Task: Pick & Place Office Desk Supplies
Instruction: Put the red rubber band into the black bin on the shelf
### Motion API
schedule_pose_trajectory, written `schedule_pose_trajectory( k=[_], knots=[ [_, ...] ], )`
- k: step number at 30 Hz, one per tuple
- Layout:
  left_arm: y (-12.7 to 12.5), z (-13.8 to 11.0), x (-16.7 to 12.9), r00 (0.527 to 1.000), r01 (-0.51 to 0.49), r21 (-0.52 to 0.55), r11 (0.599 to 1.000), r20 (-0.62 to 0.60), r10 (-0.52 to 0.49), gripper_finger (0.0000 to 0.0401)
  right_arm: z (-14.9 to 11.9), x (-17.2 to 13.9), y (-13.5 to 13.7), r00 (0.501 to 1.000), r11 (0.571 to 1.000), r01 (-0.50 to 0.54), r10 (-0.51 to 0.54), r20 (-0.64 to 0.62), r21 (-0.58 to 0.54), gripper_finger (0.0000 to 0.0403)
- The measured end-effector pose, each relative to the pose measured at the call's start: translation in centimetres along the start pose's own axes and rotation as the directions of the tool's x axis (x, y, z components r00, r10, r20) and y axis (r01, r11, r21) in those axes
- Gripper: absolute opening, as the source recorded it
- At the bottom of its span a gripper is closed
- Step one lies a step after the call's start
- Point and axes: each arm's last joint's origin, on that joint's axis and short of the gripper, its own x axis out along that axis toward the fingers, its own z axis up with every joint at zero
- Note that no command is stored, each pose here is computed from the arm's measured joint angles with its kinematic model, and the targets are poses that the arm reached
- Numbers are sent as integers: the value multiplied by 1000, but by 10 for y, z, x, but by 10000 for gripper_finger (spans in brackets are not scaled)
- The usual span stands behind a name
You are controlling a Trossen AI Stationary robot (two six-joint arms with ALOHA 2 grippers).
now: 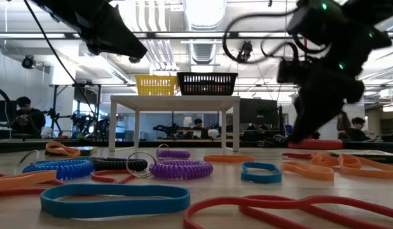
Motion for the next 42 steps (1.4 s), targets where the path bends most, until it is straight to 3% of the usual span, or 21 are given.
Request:
schedule_pose_trajectory(
  k=[3, 9, 14, 22, 24, 31, 36, 42],
  knots=[
    [0, 0, 0, 1000, 1, 1, 1000, 0, -1, 122, -10, 8, -6, 998, 998, 61, -61, 11, 0, 256],
    [0, 0, 0, 1000, 1, -1, 1000, 2, -1, 122, -22, 17, -9, 999, 1000, 8, -8, 40, -16, 235],
    [0, 1, 0, 1000, 2, 0, 1000, 4, -2, 122, -25, 21, -8, 1000, 1000, -3, 4, 30, -19, 170],
    [0, 1, 0, 1000, 2, 0, 1000, 4, -2, 122, -17, 20, -5, 998, 999, -2, 4, 58, -35, 28],
    [0, 1, 0, 1000, 2, 0, 1000, 4, -2, 122, -11, 18, -3, 997, 999, 8, -4, 74, -52, 15],
    [0, 0, 0, 1000, 1, 0, 1000, 4, -1, 122, 42, -2, 17, 969, 992, -25, 54, 243, -121, 13],
    [0, 0, 0, 1000, 1, -1, 1000, 4, -1, 122, 94, -31, 32, 913, 974, -17, 107, 394, -225, 13],
    [0, 0, 0, 1000, 1, -1, 1000, 4, -1, 122, 158, -74, 25, 810, 962, 136, 28, 586, -235, 13]
  ],
)
